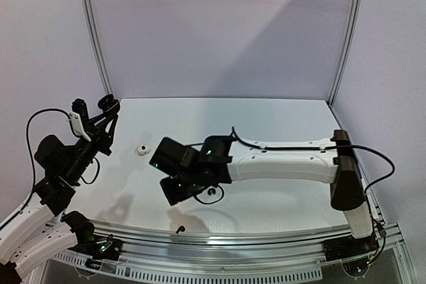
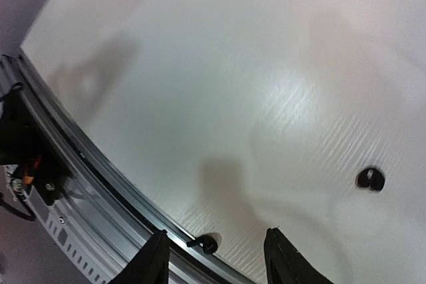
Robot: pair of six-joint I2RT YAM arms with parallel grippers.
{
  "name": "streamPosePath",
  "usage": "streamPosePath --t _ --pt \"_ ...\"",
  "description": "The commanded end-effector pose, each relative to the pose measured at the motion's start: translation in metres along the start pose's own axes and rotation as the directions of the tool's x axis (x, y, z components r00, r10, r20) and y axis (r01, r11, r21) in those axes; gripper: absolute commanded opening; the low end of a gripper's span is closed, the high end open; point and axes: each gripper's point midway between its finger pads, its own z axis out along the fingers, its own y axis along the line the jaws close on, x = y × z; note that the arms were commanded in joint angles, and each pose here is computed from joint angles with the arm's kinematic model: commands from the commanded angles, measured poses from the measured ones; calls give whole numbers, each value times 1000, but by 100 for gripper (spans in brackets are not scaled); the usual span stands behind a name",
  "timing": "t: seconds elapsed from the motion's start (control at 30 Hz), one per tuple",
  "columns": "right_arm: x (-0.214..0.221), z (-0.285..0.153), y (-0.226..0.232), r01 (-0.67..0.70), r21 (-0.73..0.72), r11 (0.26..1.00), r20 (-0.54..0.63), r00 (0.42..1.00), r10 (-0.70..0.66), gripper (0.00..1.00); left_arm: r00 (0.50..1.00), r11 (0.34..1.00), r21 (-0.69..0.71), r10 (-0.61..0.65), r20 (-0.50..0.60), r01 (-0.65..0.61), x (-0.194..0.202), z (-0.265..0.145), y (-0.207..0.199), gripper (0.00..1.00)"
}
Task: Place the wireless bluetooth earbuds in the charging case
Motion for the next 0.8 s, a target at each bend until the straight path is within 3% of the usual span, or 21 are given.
streamPosePath --t 0.0,0.13,0.23,0.33,0.47,0.77 --pt "57 4 -26 -118 146 982 -217 965 148 52 1000 1000 7 -3 -9 3 12 -3 1 0" --pt "74 12 -22 -223 164 961 -260 930 260 49 1000 1000 19 -7 -14 7 22 -3 -1 0" --pt "75 14 0 -256 113 960 -269 922 278 49 999 999 32 -22 -26 23 29 -4 -3 0" --pt "91 22 3 -265 157 951 -299 906 301 51 999 998 52 -35 -34 37 33 -5 -6 0" --pt "91 31 1 -313 199 929 -257 898 357 58 999 997 60 -40 -36 42 35 -6 -8 0" --pt "87 54 1 -347 255 903 -206 893 401 58 997 996 77 -45 -63 50 47 -8 -9 0"
